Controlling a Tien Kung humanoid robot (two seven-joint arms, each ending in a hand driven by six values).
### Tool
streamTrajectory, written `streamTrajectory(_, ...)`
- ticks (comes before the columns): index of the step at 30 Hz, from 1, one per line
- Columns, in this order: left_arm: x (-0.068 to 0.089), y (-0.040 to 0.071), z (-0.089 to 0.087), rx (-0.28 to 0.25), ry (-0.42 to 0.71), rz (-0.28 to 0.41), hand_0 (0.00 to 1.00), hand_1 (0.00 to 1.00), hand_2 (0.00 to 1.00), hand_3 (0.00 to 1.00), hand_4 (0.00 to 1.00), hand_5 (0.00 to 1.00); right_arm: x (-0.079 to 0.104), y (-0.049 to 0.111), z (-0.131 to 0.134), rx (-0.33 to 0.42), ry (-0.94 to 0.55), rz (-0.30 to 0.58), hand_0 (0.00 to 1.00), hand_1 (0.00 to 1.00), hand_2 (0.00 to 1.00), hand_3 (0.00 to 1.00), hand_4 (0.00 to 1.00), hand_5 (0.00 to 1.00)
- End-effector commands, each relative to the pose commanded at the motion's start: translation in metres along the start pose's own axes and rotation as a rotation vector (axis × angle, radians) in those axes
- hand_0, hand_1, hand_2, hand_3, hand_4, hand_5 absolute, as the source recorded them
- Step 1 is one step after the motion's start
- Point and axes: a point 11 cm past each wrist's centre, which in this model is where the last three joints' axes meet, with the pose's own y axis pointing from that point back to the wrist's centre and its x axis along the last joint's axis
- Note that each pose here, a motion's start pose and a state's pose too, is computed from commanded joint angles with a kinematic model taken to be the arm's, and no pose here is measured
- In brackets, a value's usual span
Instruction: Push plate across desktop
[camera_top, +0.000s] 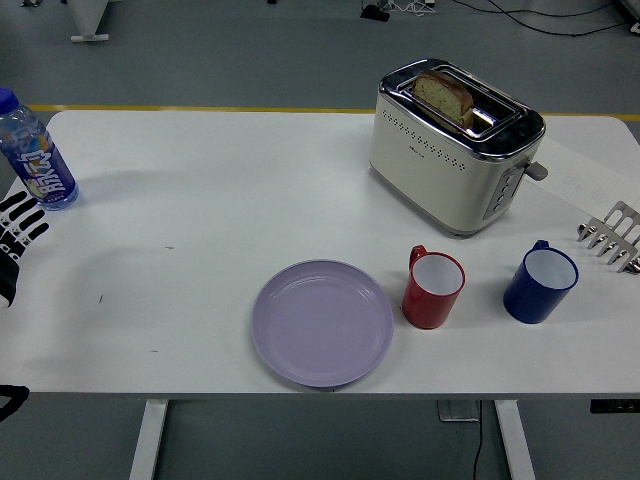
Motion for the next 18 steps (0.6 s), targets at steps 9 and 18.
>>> streamTrajectory(9,0.0002,-0.0001,0.0005,-0.004,0.004,0.002,0.711,0.741,0.726,0.644,0.512,0.998,0.0001,0.0006,-0.0016,0.003,-0.002,0.000,0.561,0.549,0.677,0.594,0.300,0.296)
streamTrajectory(18,0.0004,-0.0004,0.0012,-0.007,0.006,0.004,0.711,0.740,0.724,0.643,0.513,0.998,0.0005,0.0007,-0.0023,0.005,-0.001,0.001,0.561,0.549,0.677,0.594,0.300,0.296)
